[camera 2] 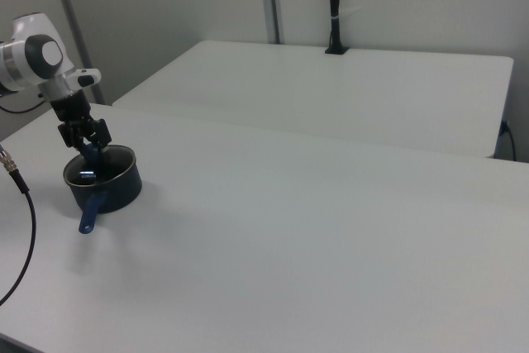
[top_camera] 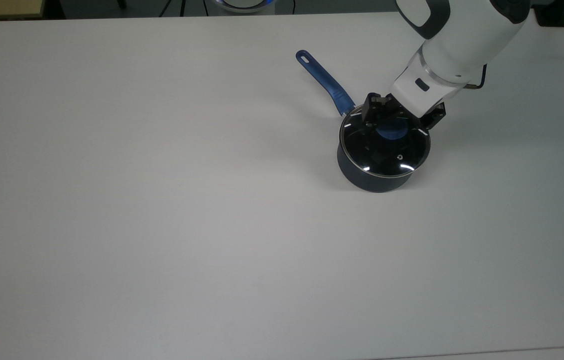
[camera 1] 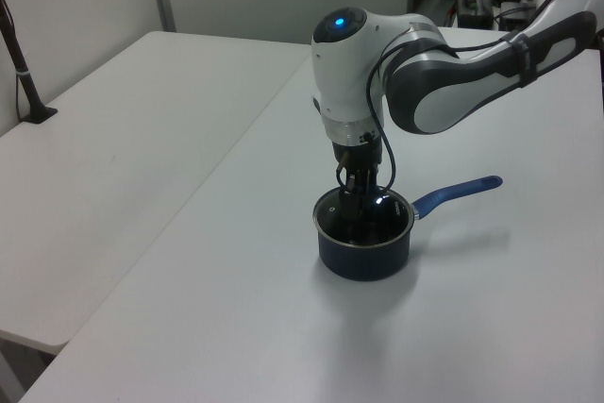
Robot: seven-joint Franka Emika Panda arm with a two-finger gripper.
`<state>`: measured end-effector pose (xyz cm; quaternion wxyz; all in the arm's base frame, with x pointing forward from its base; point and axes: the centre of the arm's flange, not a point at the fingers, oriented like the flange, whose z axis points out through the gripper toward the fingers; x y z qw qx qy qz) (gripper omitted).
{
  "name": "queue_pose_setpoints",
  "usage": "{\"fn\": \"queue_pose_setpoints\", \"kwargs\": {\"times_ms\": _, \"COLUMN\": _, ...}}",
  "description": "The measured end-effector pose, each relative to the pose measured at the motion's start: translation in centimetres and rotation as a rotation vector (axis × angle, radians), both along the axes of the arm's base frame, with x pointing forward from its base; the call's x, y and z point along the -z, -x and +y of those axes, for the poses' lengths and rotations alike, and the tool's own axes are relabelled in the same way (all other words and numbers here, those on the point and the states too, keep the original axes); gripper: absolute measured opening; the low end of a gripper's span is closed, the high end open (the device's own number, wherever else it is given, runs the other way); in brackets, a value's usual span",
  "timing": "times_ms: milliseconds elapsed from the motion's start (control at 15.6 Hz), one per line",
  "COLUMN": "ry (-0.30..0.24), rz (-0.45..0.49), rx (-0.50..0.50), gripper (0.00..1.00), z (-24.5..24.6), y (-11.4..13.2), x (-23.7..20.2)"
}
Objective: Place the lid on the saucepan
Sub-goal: 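Lower the lid onto the saucepan rim and seat it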
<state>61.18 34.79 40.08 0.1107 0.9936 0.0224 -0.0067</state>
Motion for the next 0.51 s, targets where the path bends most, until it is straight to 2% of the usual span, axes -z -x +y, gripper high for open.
{"fn": "queue_pose_setpoints", "kwargs": {"times_ms": 193, "ry": 0.001, "rz": -0.007, "rx": 0.002, "gripper": 0.93, "z": -0.2, "y": -0.26, "x": 0.17}}
{"fn": "queue_pose_setpoints", "kwargs": {"times_ms": 257, "ry": -0.001, "rz": -0.01, "rx": 0.002, "gripper": 0.99, "z": -0.27, "y": -0.36, "x": 0.17}}
{"fn": "queue_pose_setpoints", "kwargs": {"times_ms": 514, "ry": -0.01, "rz": -0.025, "rx": 0.007, "gripper": 1.0, "z": -0.45, "y": -0.66, "x": -0.71}}
